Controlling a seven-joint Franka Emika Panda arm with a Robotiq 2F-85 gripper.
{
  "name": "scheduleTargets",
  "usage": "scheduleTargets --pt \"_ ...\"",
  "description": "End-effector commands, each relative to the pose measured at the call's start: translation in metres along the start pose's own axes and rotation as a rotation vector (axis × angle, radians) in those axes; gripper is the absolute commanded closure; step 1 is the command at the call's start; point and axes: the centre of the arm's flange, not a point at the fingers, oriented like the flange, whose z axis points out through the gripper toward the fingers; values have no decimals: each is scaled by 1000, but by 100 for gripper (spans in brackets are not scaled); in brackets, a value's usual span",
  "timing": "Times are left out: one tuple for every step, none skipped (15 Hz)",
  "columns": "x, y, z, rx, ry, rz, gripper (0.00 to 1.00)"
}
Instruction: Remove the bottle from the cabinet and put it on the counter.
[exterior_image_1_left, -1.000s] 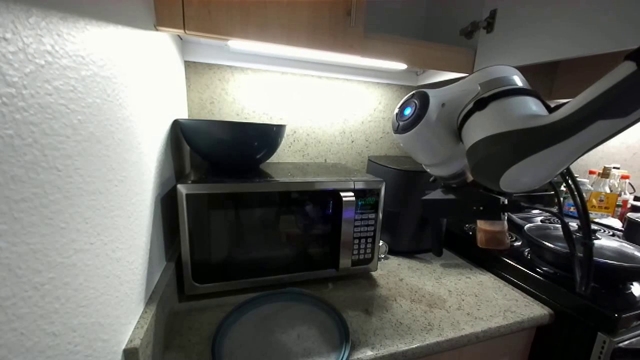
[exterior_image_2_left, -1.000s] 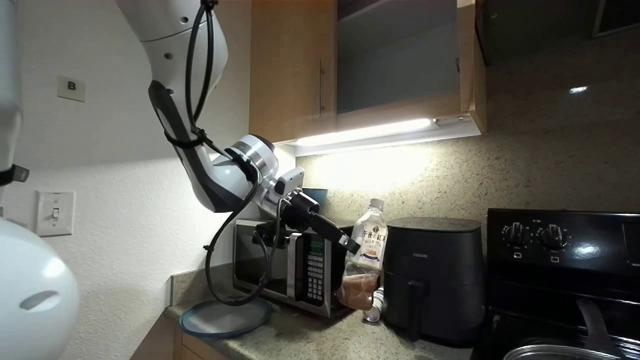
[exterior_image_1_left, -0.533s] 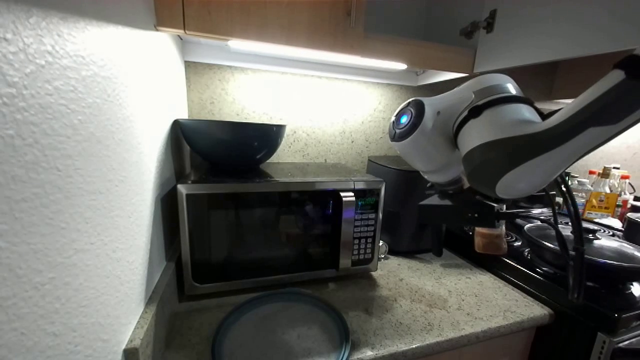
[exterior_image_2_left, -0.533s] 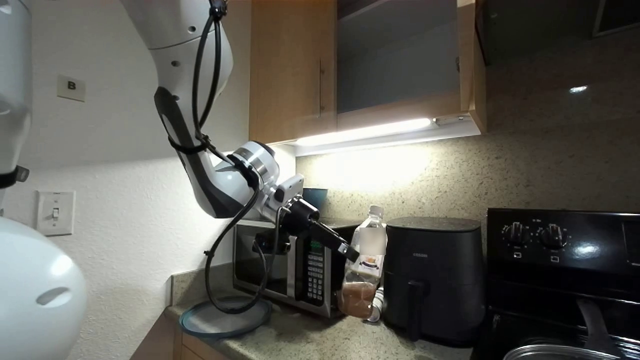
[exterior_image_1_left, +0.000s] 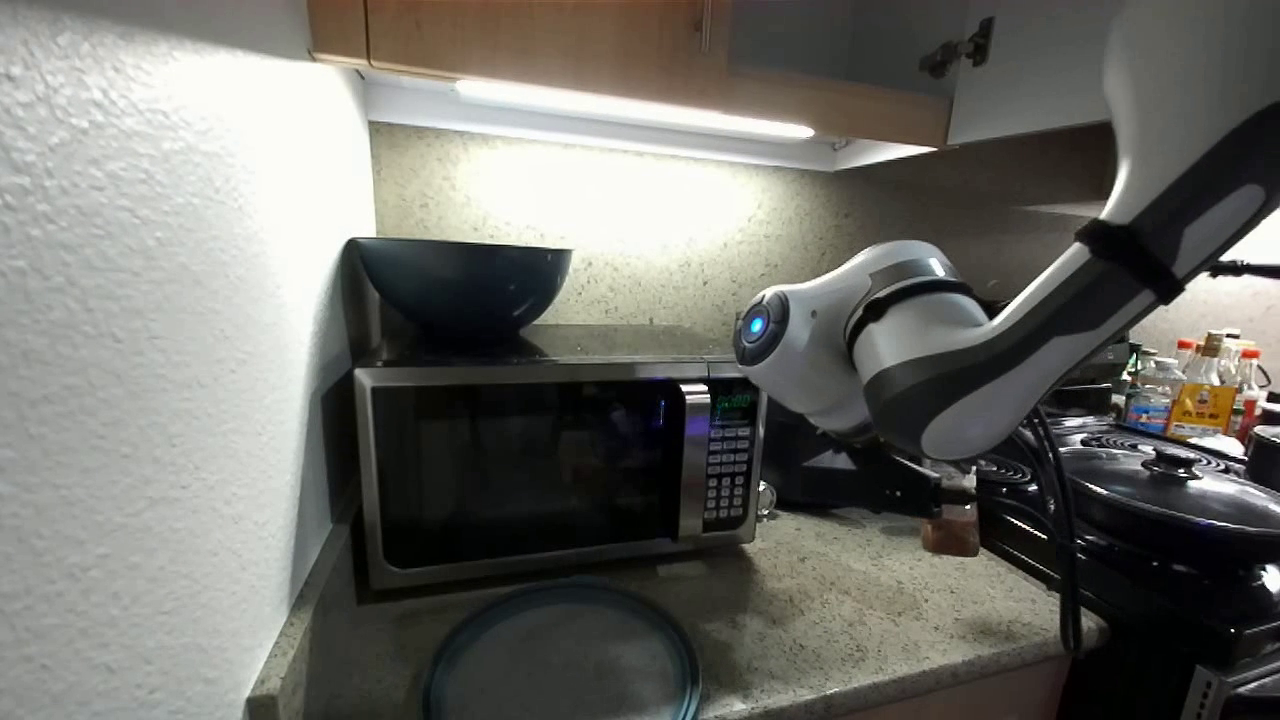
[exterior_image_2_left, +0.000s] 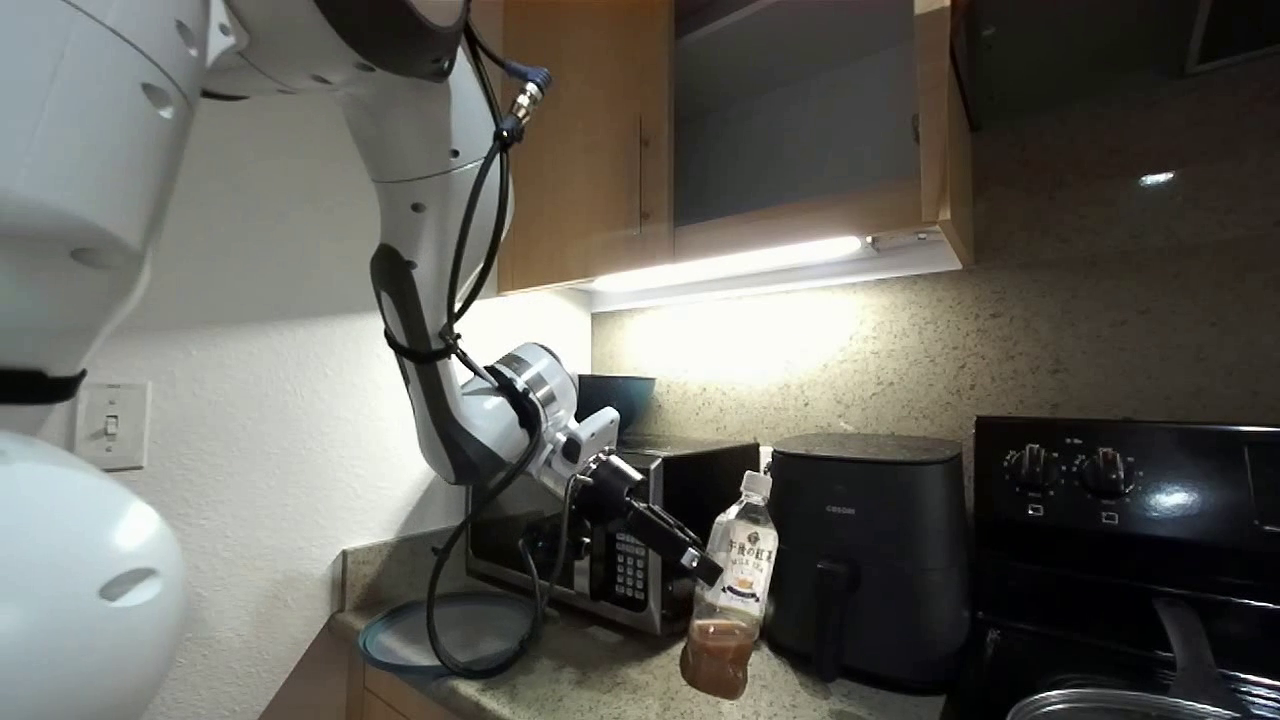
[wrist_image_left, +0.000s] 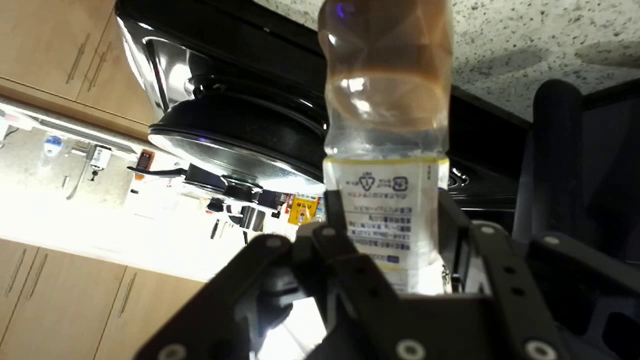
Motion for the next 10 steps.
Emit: scheduleTargets --pt "-7 -21 8 -17 20 10 80" --pt "-10 -25 11 -22 23 7 80" --pt "-11 -29 13 -25 21 5 80" --pt "-11 -33 14 -28 23 10 80" --pt "-11 -36 14 -29 30 19 80" --pt "-11 -39 14 -29 39 28 80" --pt "-10 -43 12 -28 61 49 80" --pt "-8 -46 10 -27 83 72 80" --pt "-6 -50 8 -23 109 95 80" --pt "-4 -54 7 -23 140 122 80"
